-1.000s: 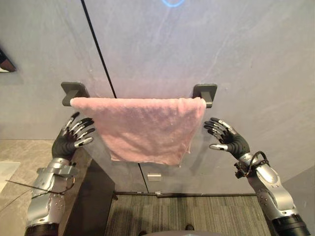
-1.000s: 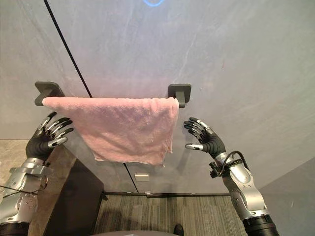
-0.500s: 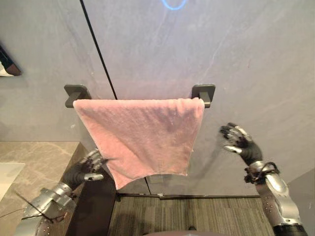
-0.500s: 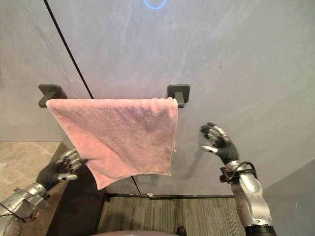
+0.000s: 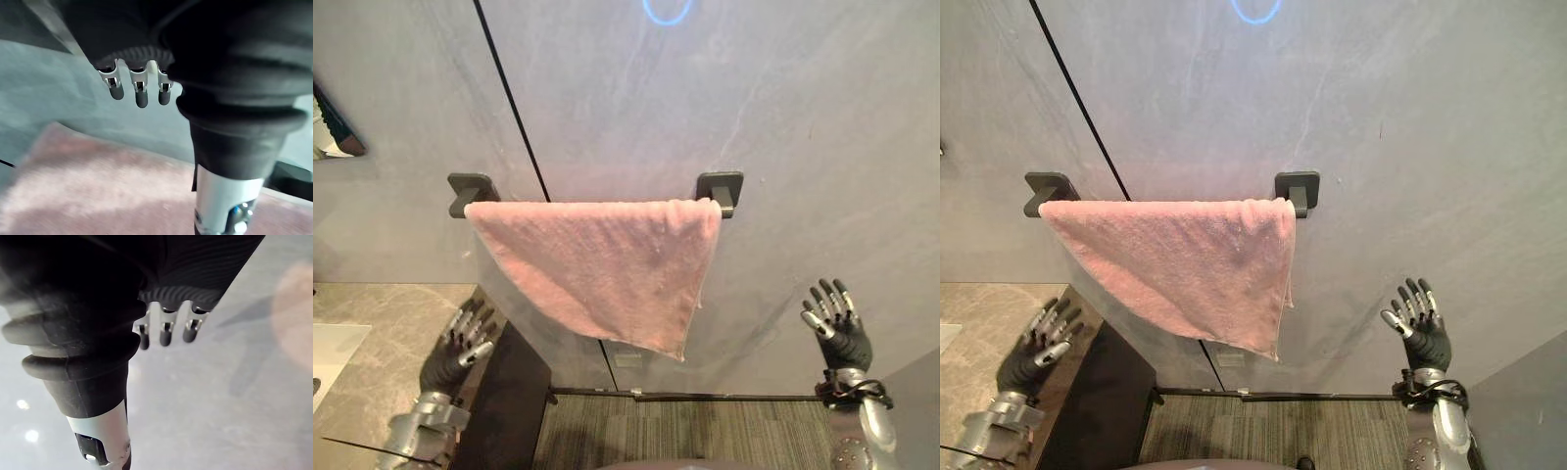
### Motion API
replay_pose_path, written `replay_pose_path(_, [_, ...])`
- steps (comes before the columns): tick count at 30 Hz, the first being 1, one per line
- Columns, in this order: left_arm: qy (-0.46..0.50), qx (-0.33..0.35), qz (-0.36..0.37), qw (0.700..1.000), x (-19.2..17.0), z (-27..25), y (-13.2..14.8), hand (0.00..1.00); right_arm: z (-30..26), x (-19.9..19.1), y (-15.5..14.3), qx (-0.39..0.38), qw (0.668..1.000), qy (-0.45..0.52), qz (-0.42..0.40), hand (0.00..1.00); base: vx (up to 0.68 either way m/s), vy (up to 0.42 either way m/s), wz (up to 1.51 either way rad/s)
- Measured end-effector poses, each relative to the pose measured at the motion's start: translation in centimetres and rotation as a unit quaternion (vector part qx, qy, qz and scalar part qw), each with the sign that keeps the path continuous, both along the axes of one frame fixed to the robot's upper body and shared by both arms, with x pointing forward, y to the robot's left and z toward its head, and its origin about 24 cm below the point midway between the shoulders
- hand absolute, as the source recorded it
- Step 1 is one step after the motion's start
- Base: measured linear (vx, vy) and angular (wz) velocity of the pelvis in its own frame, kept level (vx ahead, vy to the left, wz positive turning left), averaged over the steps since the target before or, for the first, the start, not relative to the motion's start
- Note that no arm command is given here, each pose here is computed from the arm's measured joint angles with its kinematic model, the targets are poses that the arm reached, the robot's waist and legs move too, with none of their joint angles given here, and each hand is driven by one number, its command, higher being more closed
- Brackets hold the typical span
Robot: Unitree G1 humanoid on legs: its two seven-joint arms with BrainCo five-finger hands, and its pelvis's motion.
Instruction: Organize washtable
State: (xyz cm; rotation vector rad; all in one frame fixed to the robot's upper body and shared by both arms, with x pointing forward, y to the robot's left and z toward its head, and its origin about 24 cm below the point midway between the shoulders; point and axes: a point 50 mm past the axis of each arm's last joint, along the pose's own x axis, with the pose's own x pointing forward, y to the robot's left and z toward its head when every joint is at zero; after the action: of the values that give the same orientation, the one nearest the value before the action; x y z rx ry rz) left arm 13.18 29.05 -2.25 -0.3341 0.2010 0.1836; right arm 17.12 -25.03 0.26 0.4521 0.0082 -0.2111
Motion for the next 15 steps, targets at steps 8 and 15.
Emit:
replay_pose_path(8, [0.064,-0.104,0.133,0.984,-1.7,-4.6,-6.8,0.0,-2.5,-1.1,5.7,0.095,0.994,0.039,0.027,0.0,0.0,-0.002,0.01])
replay_pose_path(15, [0.056,-0.111,0.107,0.986,-1.0,-4.2,-8.7,0.0,-3.1,-2.1,7.5,0.112,0.991,0.062,0.042,0.0,-0.01,-0.004,0.08])
